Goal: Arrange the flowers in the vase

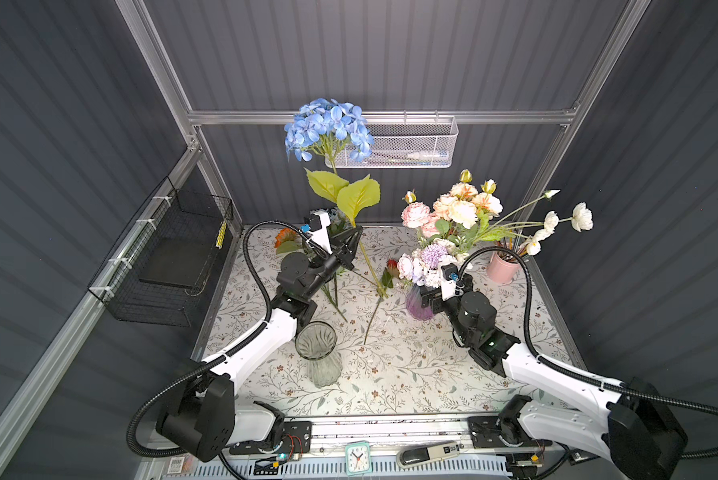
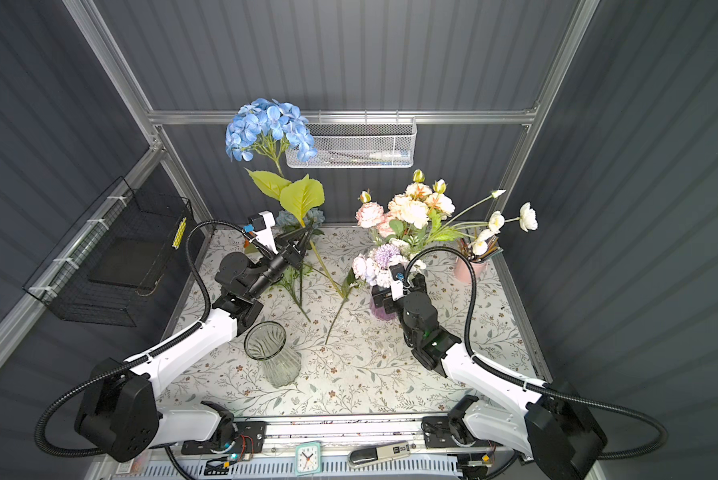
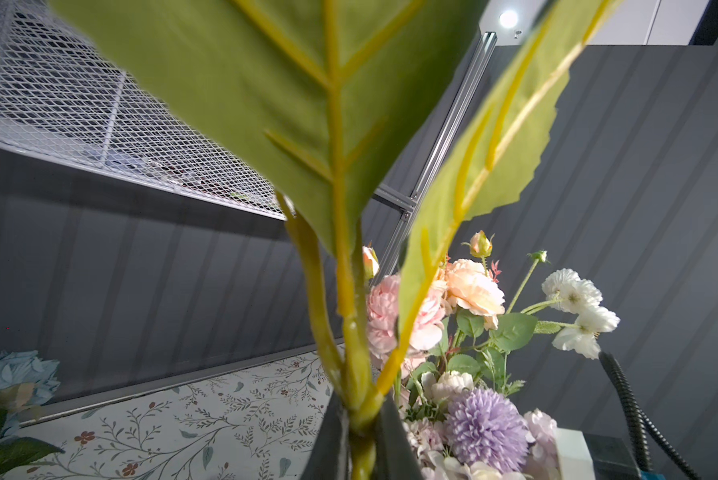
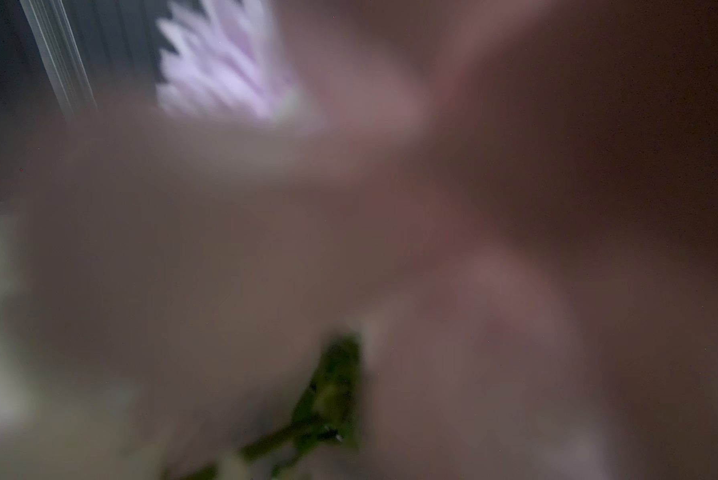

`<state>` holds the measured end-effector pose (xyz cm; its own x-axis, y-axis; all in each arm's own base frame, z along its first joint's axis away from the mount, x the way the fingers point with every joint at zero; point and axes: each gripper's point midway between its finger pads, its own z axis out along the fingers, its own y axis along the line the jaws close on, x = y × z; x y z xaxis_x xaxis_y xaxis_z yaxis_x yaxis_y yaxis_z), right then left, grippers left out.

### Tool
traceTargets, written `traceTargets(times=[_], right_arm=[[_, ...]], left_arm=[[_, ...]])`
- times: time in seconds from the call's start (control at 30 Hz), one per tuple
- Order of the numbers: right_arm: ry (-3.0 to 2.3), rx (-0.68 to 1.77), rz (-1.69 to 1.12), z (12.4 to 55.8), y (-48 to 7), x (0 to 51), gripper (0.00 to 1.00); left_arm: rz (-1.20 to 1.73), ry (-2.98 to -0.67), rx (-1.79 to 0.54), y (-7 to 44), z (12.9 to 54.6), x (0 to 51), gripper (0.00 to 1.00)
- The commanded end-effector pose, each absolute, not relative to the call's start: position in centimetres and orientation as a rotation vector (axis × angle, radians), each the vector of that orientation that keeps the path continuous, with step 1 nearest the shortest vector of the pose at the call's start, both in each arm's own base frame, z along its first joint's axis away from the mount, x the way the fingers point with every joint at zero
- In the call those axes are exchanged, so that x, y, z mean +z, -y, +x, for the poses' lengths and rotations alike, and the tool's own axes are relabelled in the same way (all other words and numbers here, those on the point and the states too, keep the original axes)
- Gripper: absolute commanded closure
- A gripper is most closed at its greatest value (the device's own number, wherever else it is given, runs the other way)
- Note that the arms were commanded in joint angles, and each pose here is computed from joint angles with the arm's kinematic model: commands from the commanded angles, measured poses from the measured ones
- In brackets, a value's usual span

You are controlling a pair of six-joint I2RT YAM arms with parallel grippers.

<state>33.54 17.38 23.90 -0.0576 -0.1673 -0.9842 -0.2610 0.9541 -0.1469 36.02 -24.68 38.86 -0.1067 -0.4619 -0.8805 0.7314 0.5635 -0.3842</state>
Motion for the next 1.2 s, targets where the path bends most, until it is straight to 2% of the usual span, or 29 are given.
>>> traceTargets(times=[0.0, 0.07, 0.37, 0.5, 0.67, 0.9, 1.17], right_arm=[[-1.563, 0.104, -0.259, 34.5, -17.2, 26.5, 0.01], [-1.551, 0.115, -0.249, 34.7, -17.3, 26.6, 0.02], [-1.436, 0.291, -0.16, 34.2, -18.1, 29.7, 0.24], [-1.402, 0.299, -0.147, 33.9, -17.9, 30.7, 0.33], [-1.367, 0.258, -0.111, 33.6, -16.8, 31.5, 0.4], [-1.29, 0.256, -0.063, 32.1, -15.0, 34.6, 0.41], [-1.308, 0.258, -0.01, 32.3, -14.2, 33.6, 0.41]], left_arm=[[0.3, -1.228, -1.025, 24.9, 35.2, 41.9, 1.0], [0.299, -1.227, -1.024, 24.9, 35.3, 42.0, 1.0], [0.323, -1.203, -1.035, 25.6, 34.9, 42.6, 1.0], [0.339, -1.188, -1.037, 26.0, 34.5, 42.9, 1.0], [0.342, -1.141, -1.05, 26.3, 34.3, 44.0, 1.0], [0.317, -1.057, -1.072, 26.4, 34.8, 45.9, 1.0], [0.315, -0.982, -1.102, 27.6, 35.3, 47.4, 1.0]])
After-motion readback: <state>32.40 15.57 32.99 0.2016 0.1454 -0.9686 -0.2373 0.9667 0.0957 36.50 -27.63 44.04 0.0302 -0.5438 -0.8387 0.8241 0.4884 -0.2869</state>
